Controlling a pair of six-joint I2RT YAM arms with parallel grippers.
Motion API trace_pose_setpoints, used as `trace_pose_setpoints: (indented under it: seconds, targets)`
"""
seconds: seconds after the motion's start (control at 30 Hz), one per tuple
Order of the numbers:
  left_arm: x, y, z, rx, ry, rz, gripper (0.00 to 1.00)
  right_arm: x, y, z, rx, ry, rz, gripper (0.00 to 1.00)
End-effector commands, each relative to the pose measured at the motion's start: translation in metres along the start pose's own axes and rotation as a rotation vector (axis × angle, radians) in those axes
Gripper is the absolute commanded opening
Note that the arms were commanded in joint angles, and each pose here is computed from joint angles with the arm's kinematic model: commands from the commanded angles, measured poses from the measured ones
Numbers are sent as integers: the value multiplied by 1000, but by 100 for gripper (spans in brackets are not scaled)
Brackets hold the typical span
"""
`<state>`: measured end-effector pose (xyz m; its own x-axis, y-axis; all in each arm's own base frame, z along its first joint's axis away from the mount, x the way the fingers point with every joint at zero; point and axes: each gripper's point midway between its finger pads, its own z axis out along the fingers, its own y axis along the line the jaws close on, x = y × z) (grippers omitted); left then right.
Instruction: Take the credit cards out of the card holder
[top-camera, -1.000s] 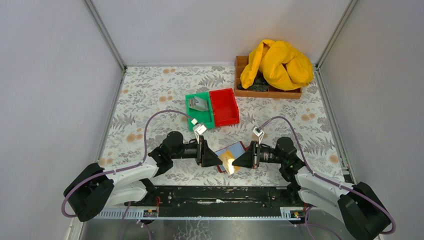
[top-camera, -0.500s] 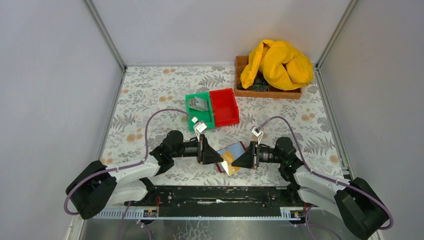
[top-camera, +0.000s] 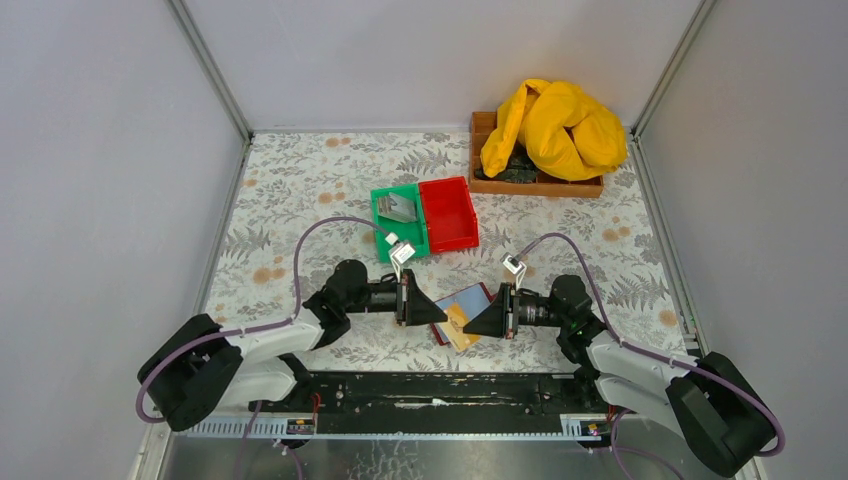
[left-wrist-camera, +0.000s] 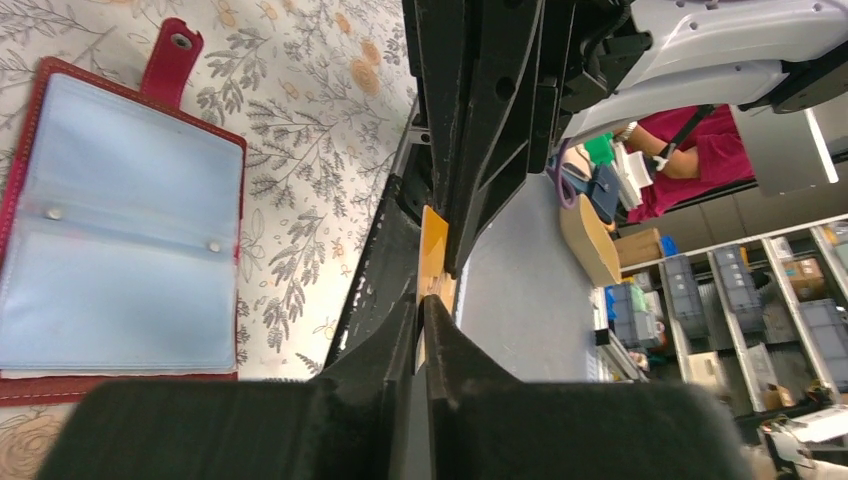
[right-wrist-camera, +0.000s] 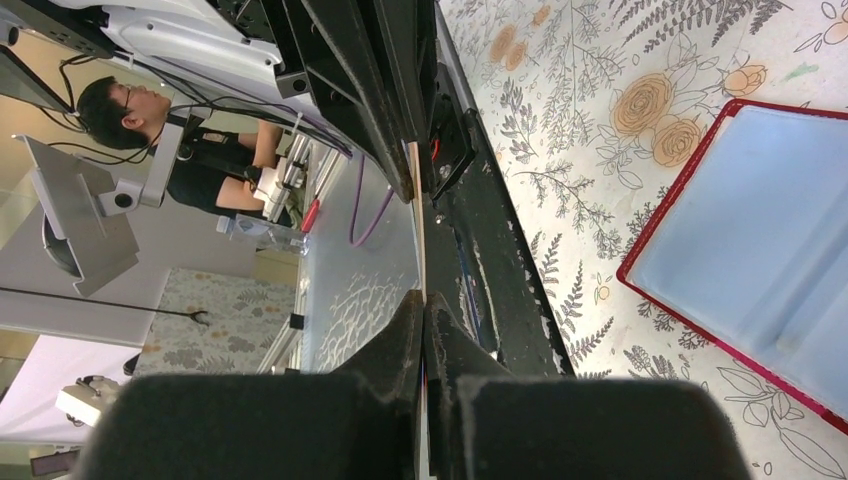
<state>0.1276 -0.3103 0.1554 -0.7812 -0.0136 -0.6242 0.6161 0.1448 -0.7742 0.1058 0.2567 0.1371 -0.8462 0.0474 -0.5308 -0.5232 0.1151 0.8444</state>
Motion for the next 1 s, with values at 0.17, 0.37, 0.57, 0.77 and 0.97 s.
trace_pose_setpoints:
  seconds: [0.17,0.37,0.57,0.77,0.97]
  targets:
    - [-6,-22,1,132,-1,39,0,-8,8,1,-35,-21,-60,5]
    - [-22,5,2,-49,-67,47,0,-19,-12,-4,103,-109,-97,57]
    - [-67,43,-24,-337,-284,31,0,-45,-56,-39,478,-283,-186,63]
    - [-126,77,-60,-653,-498,2,0,-47,-65,-54,570,-307,-220,63]
    - [-184,101,-74,-761,-558,47,0,-35,-78,-52,582,-272,-192,62]
